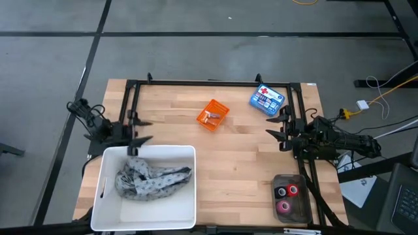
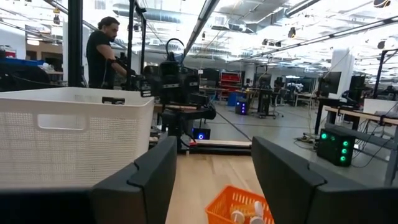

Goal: Pick & place medical supplies in basket/bin
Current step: Return to Home Position

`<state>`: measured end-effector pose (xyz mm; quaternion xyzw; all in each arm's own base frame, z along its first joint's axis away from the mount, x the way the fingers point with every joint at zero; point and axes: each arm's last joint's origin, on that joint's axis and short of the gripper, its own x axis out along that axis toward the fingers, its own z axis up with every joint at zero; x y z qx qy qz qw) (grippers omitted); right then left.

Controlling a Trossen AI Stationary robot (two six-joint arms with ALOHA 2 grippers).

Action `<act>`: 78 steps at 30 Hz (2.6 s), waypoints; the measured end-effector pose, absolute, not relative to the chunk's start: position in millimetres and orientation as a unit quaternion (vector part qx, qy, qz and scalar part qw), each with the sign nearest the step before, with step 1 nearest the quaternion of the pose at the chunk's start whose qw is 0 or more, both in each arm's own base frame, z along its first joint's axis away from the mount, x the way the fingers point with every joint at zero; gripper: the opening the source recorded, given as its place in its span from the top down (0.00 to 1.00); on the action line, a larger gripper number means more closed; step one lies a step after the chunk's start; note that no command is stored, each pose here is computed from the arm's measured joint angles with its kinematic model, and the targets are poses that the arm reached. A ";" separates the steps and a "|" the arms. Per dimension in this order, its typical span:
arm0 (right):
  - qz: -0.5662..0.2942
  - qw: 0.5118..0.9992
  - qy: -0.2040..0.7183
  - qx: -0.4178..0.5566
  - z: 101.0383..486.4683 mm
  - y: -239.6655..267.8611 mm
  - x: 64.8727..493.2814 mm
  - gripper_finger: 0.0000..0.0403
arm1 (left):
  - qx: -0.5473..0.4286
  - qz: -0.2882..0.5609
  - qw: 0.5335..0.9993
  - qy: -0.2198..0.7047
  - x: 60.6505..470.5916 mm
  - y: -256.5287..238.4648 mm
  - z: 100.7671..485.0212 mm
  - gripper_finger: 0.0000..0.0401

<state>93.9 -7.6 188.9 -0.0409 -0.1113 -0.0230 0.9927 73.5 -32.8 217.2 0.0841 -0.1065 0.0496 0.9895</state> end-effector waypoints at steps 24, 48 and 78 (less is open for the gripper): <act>-0.023 0.991 -0.122 -0.040 191.1 -7.5 93.4 0.48 | 0.072 -0.030 0.993 -0.094 71.3 -35.2 222.6 0.42; -0.022 0.991 -0.126 -0.031 191.7 -7.5 93.3 0.48 | 0.107 0.038 0.990 -0.081 76.3 -0.4 234.4 0.42; -0.022 0.993 -0.117 -0.026 190.1 -7.6 93.7 0.48 | 0.058 0.165 0.984 -0.037 86.4 41.6 194.7 0.42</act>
